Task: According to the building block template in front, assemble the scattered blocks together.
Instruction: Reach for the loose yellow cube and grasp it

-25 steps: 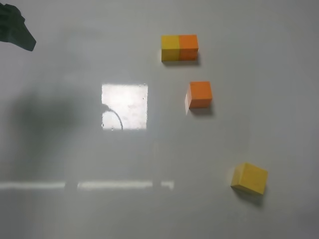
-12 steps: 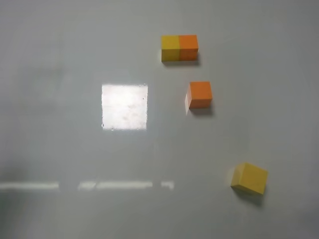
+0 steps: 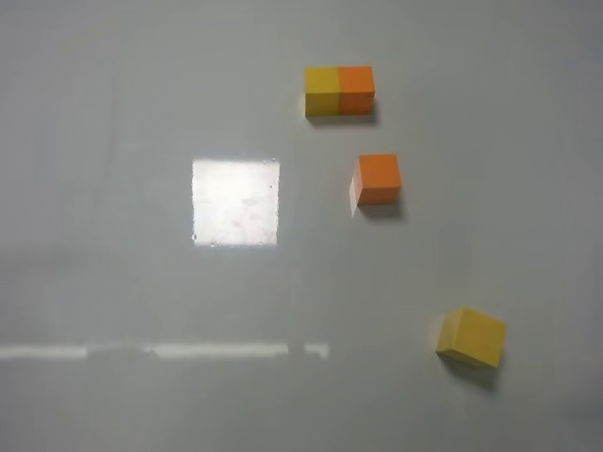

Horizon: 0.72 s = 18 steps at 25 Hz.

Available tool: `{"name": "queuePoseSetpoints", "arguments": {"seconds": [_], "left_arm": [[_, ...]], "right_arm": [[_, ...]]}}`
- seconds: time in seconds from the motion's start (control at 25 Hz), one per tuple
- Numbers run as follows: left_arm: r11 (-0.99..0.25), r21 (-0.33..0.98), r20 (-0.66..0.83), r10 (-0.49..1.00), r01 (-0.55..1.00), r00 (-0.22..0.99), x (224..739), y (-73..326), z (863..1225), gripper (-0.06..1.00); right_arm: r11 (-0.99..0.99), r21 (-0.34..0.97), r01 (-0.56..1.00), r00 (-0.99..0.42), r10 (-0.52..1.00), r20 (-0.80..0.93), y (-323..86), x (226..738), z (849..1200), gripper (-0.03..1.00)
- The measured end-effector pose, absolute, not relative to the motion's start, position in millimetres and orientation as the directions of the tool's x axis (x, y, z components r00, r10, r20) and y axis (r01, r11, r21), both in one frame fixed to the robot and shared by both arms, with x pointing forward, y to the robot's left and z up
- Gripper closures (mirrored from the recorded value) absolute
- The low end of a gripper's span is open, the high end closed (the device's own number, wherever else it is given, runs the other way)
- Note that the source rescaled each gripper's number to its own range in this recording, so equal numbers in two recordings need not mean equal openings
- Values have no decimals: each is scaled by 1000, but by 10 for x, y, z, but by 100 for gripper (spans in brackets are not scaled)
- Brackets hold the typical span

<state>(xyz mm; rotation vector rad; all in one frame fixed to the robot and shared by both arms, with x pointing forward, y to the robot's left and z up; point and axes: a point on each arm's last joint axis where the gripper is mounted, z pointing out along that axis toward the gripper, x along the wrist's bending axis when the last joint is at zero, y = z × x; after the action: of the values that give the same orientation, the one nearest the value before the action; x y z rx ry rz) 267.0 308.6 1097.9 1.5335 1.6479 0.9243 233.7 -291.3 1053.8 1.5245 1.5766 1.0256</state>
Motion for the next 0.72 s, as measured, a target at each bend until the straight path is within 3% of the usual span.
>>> {"name": "queuePoseSetpoints", "arguments": {"seconds": [0.36, 0.72], "left_arm": [[76, 899, -53, 996, 431, -66, 2330, 3105, 10592, 53], [71, 900, -50, 997, 430, -61, 2342, 3101, 10542, 57]], "right_arm": [[-9, 899, 439, -57, 998, 38, -2913, 2337, 10538, 62], [-9, 899, 439, -57, 998, 38, -2913, 2337, 10538, 62]]}}
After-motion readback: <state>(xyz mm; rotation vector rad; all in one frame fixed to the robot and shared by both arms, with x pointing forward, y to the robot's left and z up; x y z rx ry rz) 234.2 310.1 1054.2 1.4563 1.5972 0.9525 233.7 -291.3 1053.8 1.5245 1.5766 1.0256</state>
